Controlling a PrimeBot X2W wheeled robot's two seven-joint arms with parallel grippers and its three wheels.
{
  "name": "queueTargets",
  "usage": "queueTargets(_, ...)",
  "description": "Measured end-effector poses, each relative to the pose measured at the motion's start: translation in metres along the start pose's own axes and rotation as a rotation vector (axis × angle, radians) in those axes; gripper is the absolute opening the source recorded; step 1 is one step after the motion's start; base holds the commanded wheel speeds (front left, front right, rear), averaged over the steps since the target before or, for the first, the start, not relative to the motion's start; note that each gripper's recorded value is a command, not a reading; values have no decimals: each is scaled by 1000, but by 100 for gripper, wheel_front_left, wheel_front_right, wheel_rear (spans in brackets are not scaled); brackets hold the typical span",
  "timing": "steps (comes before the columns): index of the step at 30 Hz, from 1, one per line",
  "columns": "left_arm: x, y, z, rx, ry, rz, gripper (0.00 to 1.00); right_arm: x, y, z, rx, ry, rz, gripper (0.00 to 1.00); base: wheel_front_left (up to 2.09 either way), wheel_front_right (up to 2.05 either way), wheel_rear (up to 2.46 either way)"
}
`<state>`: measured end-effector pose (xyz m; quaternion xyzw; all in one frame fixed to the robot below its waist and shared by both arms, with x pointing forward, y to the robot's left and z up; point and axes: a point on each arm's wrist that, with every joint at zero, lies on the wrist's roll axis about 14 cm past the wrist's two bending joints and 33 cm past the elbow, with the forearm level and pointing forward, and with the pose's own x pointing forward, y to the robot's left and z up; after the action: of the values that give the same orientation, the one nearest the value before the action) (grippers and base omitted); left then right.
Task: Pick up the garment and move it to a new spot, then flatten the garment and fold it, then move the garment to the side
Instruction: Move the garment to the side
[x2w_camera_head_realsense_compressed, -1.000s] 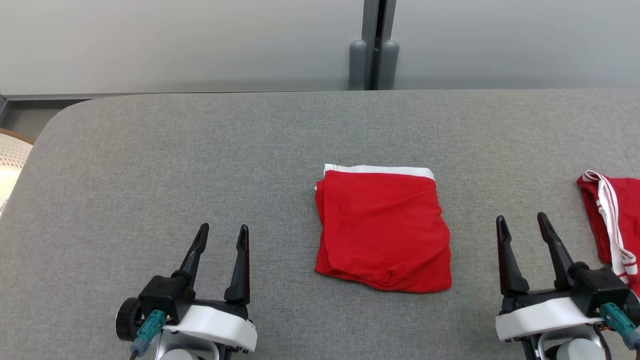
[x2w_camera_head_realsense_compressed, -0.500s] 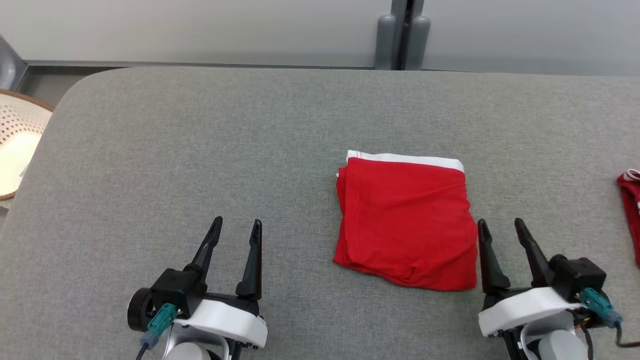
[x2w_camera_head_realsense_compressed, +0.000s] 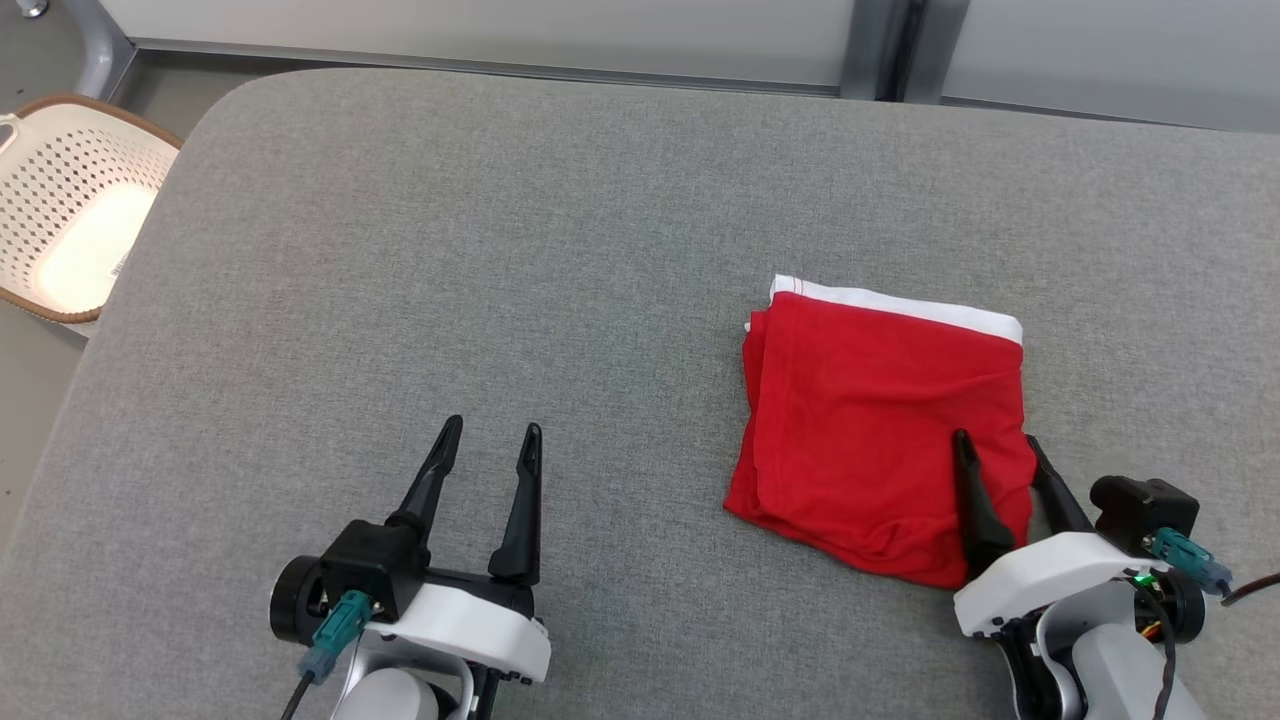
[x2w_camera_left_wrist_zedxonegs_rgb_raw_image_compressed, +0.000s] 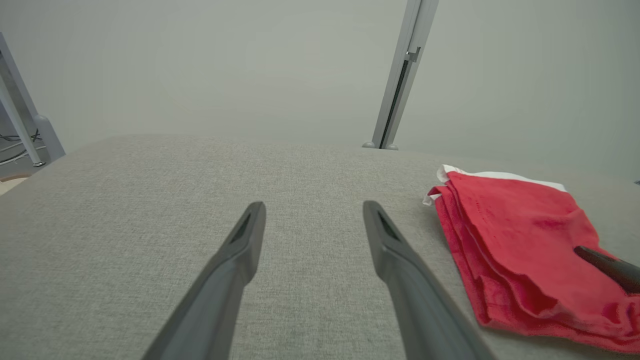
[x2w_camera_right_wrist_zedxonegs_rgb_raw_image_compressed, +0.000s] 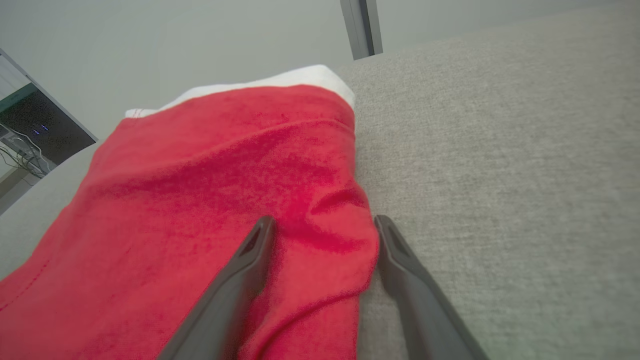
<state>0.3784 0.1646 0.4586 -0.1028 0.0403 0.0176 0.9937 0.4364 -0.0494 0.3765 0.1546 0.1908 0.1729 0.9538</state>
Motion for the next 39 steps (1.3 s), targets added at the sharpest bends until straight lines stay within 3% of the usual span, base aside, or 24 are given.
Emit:
queueTargets(1, 0, 1, 0, 1, 1, 3, 100, 2, 1, -1, 1, 4, 3, 100, 0, 0, 0)
queueTargets(2, -1, 1, -1, 1, 2, 5, 100, 3, 2, -3, -3, 13, 7, 71, 0, 0, 0)
queueTargets(3, -1, 1, 0, 1, 2, 4, 100, 3, 3, -4, -12, 19, 12, 18, 0, 0, 0)
queueTargets(4, -1, 1, 0, 1, 1, 5, 100, 4, 4, -3, -33, 10, 18, 0, 0, 0, 0)
queueTargets(10, 5, -7, 10, -6, -33, -23, 100, -3, -10, 9, -163, -24, 10, 0, 0, 0, 0)
queueTargets(24, 34, -83, 22, -19, -87, -265, 100, -37, -42, 97, -759, -189, 47, 0, 0, 0, 0)
queueTargets(30, 48, -132, 17, -19, -89, -421, 100, -68, -93, 120, -925, -137, -16, 0, 0, 0, 0)
queueTargets(39, 77, -185, -10, -34, -59, -587, 100, -104, -197, 146, -1040, 36, -199, 0, 0, 0, 0)
